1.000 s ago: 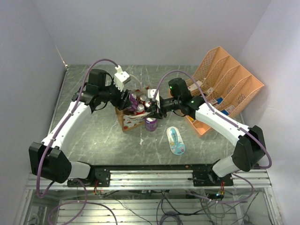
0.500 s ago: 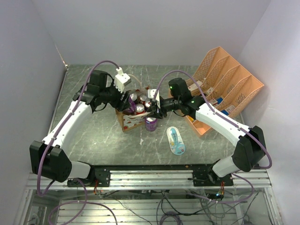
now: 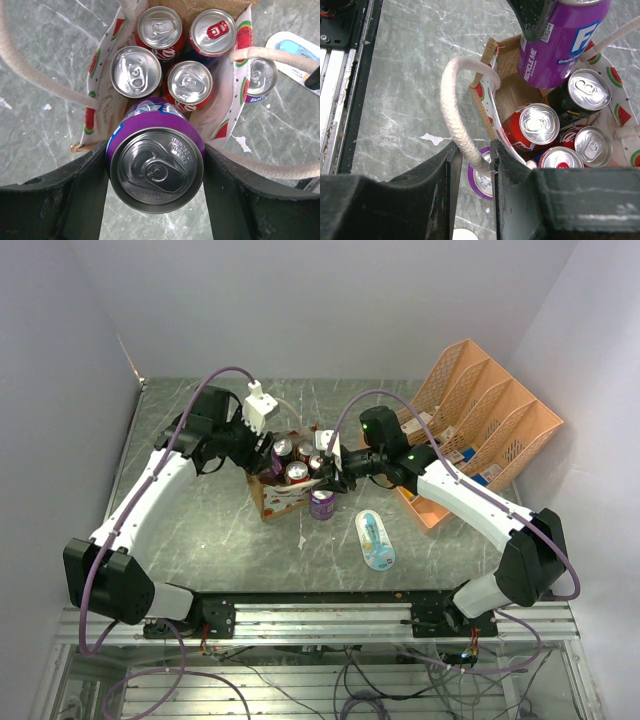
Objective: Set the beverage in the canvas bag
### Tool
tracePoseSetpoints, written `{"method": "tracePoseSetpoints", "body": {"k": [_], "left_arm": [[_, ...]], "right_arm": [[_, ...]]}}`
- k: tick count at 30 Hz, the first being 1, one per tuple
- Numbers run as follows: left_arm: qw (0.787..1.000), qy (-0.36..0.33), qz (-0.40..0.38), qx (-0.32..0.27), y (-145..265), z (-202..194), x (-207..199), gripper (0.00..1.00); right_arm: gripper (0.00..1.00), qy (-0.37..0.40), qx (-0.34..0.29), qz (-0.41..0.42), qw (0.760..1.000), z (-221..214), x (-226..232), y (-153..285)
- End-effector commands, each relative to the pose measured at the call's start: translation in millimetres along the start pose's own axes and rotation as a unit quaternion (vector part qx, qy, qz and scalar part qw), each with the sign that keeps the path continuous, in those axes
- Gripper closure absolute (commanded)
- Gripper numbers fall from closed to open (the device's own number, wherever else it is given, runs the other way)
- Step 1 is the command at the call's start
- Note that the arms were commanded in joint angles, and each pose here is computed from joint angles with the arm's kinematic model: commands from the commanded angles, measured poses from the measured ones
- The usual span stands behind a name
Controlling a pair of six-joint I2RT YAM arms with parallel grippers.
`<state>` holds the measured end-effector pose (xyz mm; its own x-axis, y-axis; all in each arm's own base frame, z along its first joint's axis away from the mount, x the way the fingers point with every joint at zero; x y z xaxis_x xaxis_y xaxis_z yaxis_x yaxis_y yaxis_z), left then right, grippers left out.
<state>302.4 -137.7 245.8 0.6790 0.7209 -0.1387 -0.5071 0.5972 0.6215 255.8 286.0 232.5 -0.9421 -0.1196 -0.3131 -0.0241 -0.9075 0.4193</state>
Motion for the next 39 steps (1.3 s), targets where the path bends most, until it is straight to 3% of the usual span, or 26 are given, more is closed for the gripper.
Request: {"method": "tracePoseSetpoints", "body": {"k": [1,16,39], "left_arm": [[0.999,-0.023,0.041,-0.025,12,24,7,0.93],[0.994,-0.023,0.103,0.004,-10,26,29,0.93],[0.993,-0.057,0.075,0.072,-65,-12,47,0.93]], "right_arm": [[0.72,0.001,-0.004,0.006,1.000,2,3,-1],[0.72,0.000,-0.005,0.013,1.000,-1,8,0],[0.73,-0.017,0.001,0.036,0.999,-15,12,-11]]}}
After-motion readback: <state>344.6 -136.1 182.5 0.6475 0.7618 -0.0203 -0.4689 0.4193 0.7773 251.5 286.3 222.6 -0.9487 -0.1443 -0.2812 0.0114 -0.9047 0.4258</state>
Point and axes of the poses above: each gripper's point midway between its finger pads, its own y axis back along the fingers, its own x axis along the line the jaws close on, z = x × y, the point moved 5 cm from there along y, back along the fingers, and after that the axes turned 10 degrees about y, right-handed, at the moved point
